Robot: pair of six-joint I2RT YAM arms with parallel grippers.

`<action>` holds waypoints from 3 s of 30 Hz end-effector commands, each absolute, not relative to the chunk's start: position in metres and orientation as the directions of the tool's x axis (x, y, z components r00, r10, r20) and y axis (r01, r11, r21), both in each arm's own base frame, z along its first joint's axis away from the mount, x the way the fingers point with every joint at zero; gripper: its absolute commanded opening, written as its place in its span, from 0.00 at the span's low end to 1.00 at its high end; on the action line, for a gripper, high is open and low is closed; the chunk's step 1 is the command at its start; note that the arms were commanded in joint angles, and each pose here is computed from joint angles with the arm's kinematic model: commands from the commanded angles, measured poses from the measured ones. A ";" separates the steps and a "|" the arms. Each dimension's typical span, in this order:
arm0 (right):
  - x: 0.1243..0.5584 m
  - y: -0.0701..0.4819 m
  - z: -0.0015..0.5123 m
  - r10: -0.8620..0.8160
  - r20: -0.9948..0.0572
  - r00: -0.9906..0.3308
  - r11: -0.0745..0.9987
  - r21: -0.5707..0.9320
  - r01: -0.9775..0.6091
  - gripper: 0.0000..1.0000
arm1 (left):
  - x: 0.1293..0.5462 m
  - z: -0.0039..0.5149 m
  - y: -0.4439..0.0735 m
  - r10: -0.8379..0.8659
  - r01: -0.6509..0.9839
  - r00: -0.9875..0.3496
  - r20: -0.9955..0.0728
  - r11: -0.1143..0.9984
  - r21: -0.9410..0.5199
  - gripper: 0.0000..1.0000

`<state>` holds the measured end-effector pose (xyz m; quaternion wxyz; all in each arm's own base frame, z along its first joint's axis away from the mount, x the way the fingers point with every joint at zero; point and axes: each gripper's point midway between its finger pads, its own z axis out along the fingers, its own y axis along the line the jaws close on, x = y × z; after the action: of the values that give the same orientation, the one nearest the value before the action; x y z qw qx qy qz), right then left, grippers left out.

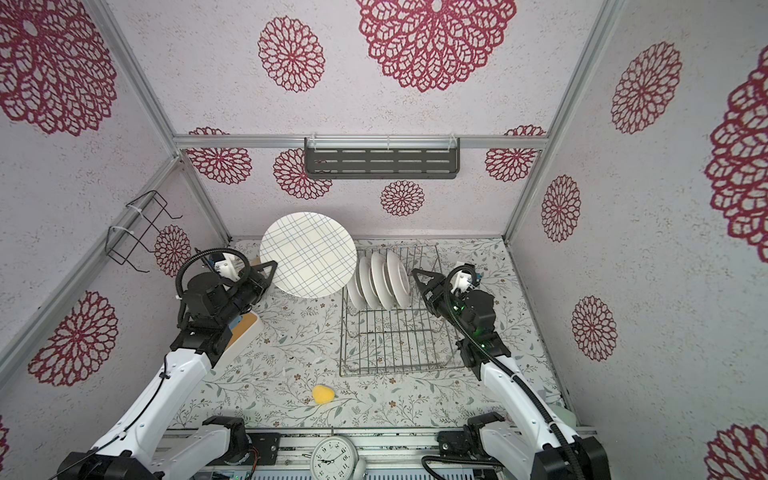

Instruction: Unload the plates from the dish rack

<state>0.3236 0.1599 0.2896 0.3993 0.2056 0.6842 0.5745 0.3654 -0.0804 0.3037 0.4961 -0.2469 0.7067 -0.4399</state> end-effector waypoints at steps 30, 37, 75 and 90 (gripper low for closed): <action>0.321 0.153 0.297 0.650 -0.528 -0.546 0.519 0.834 -0.188 0.79 | 0.410 0.200 0.001 -0.865 -0.187 -0.293 -0.408 0.470 -0.863 0.00; 0.313 0.178 0.306 0.561 -0.609 -0.561 0.605 0.764 -0.224 0.87 | 0.425 0.179 0.003 -0.869 -0.209 -0.303 -0.391 0.461 -0.862 0.00; 0.296 0.219 0.294 0.386 -0.675 -0.629 0.732 0.639 -0.237 0.99 | 0.488 0.114 -0.027 -0.877 -0.264 -0.398 -0.270 0.392 -0.881 0.00; 0.293 0.206 0.296 0.393 -0.696 -0.601 0.760 0.613 -0.213 0.99 | 0.490 0.094 -0.028 -0.870 -0.312 -0.417 -0.265 0.411 -0.857 0.04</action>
<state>0.2936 0.2127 0.2721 0.4092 0.0554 0.8435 0.3435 0.4782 -0.0218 0.0749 0.3494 -0.4151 0.7605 -0.3566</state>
